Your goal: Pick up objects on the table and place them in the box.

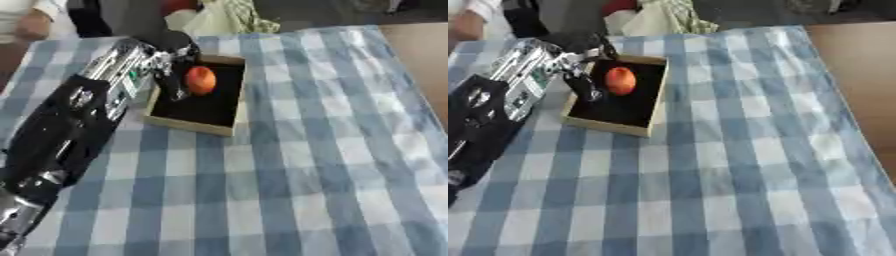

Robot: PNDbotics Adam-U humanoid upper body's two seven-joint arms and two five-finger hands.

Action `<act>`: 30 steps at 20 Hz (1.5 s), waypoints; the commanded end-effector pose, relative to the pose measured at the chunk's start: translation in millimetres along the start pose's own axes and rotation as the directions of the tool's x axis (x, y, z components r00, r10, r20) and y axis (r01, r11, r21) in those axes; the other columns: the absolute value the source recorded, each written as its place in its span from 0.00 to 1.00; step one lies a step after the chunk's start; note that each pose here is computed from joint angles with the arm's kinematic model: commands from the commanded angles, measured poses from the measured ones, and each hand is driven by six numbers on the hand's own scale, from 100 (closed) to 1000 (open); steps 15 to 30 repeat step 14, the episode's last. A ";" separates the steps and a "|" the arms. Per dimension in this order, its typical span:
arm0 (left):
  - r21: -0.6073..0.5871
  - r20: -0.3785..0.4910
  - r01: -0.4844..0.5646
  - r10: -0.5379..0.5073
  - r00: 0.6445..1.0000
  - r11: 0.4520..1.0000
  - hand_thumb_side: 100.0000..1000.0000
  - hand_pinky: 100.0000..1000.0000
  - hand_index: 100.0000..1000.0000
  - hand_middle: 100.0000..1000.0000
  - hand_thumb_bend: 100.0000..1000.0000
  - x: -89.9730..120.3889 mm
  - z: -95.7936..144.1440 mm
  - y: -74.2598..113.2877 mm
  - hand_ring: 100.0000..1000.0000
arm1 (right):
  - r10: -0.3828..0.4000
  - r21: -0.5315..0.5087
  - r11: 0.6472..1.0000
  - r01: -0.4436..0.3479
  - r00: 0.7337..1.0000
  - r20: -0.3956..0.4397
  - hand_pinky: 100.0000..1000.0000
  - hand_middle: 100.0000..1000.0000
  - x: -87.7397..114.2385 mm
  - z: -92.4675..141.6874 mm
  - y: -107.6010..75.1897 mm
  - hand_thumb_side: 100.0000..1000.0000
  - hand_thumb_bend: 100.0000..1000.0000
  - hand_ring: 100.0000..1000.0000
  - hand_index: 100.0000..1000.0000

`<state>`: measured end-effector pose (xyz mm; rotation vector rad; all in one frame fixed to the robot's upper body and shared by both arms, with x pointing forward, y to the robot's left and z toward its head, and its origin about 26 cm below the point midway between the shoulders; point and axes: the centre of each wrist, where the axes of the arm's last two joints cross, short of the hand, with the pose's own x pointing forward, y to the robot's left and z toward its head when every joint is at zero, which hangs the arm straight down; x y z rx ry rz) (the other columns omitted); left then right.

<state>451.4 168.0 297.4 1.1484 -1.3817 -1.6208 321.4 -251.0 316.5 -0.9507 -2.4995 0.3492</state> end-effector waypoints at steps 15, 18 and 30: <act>0.428 0.050 -0.048 0.029 0.998 0.903 0.20 0.75 0.81 0.77 0.45 -25.1 155.6 75.1 0.78 | 0.069 -0.030 0.997 -0.068 0.997 0.018 0.69 0.71 -2.6 -1.9 -15.8 0.94 0.08 0.68 0.78; 0.428 0.050 -0.048 0.029 0.998 0.903 0.20 0.75 0.81 0.77 0.45 -25.1 155.6 75.1 0.78 | 0.069 -0.030 0.997 -0.068 0.997 0.018 0.69 0.71 -2.6 -1.9 -15.8 0.94 0.08 0.68 0.78; 0.428 0.050 -0.048 0.029 0.998 0.903 0.20 0.75 0.81 0.77 0.45 -25.1 155.6 75.1 0.78 | 0.069 -0.030 0.997 -0.068 0.997 0.018 0.69 0.71 -2.6 -1.9 -15.8 0.94 0.08 0.68 0.78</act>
